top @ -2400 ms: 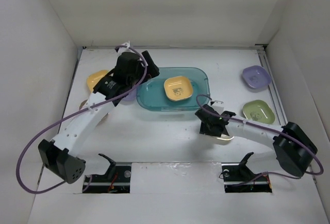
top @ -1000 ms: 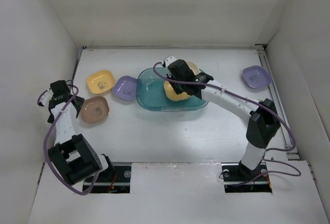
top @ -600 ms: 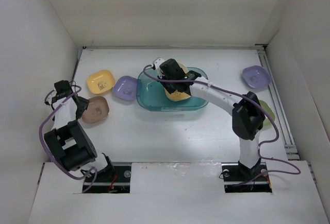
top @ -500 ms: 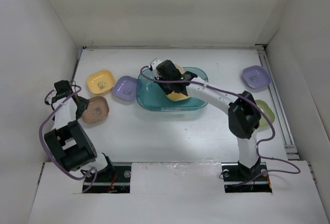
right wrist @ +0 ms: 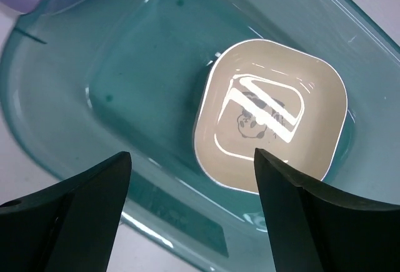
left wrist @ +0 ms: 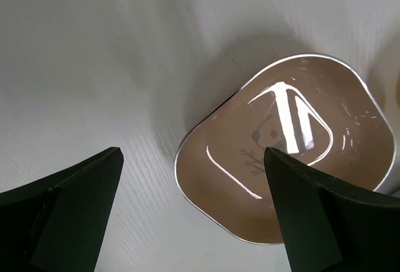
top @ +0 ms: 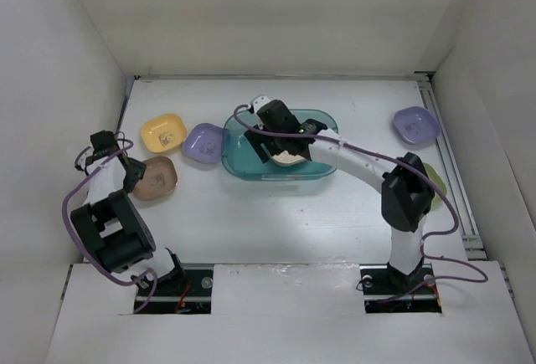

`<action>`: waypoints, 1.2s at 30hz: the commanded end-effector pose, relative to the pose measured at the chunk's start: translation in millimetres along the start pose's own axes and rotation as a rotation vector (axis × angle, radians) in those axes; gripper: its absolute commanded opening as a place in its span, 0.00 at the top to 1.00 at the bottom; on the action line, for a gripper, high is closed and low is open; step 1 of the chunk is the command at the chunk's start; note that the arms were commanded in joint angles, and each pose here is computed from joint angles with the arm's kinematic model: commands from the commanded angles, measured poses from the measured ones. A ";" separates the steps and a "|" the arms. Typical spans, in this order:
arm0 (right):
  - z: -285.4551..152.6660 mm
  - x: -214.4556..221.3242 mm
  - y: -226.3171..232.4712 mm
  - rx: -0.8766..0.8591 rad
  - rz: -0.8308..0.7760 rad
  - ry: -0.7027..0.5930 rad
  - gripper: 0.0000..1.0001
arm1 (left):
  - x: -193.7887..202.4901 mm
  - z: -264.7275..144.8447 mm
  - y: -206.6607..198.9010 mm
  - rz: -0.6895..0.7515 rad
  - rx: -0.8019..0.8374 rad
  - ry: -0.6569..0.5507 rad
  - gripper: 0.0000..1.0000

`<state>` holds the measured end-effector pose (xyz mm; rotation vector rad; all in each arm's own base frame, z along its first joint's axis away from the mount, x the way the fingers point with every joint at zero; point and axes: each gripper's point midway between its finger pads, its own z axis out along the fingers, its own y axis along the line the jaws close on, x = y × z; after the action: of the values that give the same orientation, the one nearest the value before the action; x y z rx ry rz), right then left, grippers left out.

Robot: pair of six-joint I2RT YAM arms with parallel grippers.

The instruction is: Place the plates into the plastic bin on the countertop

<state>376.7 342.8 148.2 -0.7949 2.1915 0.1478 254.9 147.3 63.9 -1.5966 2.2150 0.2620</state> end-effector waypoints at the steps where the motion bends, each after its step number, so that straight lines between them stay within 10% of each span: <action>1: -44.6 -42.5 15.6 -0.044 0.030 -0.166 0.15 | -16.9 -14.1 -4.3 -0.055 0.040 -0.074 0.05; 10: -77.2 -55.1 14.8 -0.042 0.030 -0.214 0.15 | 19.0 26.2 8.8 -0.166 -0.068 0.035 0.02; 13: -89.5 -60.3 7.0 -0.017 0.039 -0.235 0.15 | 39.7 37.7 16.2 -0.165 -0.096 0.081 0.17; 15: -97.3 -64.7 5.1 -0.018 0.044 -0.253 0.15 | 45.9 42.9 19.7 -0.170 -0.107 0.090 0.60; 22: -122.6 -73.0 -6.4 0.007 0.061 -0.299 0.15 | 57.5 42.0 33.0 -0.187 -0.151 0.108 1.00; 32: -135.2 -58.7 -58.6 0.071 0.219 -0.290 0.15 | -9.1 -113.9 -13.7 -0.184 0.288 -0.258 1.00; 36: -143.4 -47.1 -92.0 0.127 0.308 -0.294 0.15 | -10.3 -173.4 -64.3 -0.080 0.622 -0.211 1.00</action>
<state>361.9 259.7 271.1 -0.4537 2.0375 0.2097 264.6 96.2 203.1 -1.4108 1.7683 -0.0643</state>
